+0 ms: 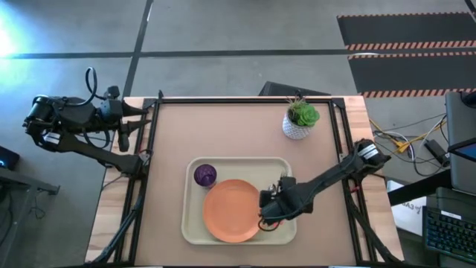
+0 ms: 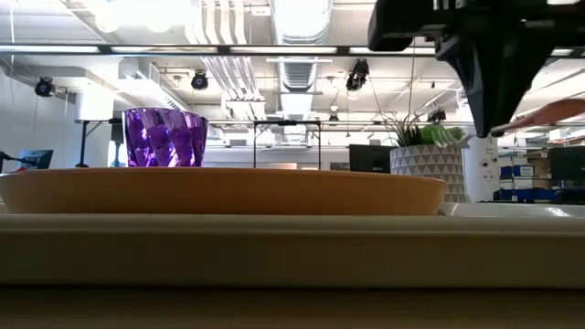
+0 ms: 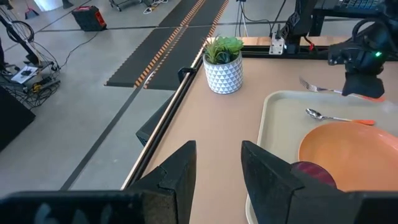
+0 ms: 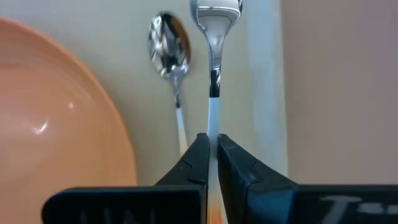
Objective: Pick and place plate/cup/fork/spoon on tray
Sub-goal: Put the orange fork on the white tray to the right of the orange spoon
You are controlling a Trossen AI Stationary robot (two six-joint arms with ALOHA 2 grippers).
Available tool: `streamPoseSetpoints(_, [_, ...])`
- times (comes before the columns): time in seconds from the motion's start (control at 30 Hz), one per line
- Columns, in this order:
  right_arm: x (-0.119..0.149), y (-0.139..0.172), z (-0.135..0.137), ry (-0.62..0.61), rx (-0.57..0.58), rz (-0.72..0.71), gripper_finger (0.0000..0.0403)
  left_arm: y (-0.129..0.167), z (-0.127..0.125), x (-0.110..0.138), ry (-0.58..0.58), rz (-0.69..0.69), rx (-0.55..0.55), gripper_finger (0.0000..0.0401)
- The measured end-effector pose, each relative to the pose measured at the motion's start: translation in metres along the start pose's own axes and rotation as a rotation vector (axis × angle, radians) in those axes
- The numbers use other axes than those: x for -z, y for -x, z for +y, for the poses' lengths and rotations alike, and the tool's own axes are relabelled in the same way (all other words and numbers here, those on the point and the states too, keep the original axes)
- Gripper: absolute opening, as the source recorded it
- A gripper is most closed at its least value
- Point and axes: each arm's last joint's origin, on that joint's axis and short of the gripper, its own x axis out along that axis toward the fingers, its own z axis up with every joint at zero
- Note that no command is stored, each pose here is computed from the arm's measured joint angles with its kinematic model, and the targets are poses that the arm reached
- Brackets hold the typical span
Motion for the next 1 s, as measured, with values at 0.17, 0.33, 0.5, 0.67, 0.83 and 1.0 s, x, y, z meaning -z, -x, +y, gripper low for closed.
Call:
streamPoseSetpoints(0.17, [-0.004,-0.018,-0.010,0.029,-0.030,0.023,0.0008,0.000,0.000,0.000,0.001,0.000,0.000,0.0111])
streamPoseSetpoints(0.33, [-0.009,-0.033,-0.020,0.052,-0.068,0.061,0.0008,0.000,0.000,0.000,0.002,0.000,0.000,0.0111])
streamPoseSetpoints(0.5, [-0.011,-0.049,-0.027,0.054,-0.097,0.085,0.0008,0.000,0.000,0.000,0.004,0.000,0.000,0.0111])
streamPoseSetpoints(0.67, [-0.011,-0.064,-0.030,0.057,-0.128,0.106,0.0008,0.000,0.000,0.000,0.004,-0.001,0.000,0.0111])
streamPoseSetpoints(0.83, [-0.010,-0.075,-0.033,0.069,-0.152,0.146,0.0008,0.000,0.000,0.000,0.004,-0.001,0.000,0.0111])
streamPoseSetpoints(1.0, [-0.010,-0.076,-0.033,0.083,-0.156,0.147,0.0008,0.000,0.000,0.000,0.020,-0.001,0.000,0.0111])
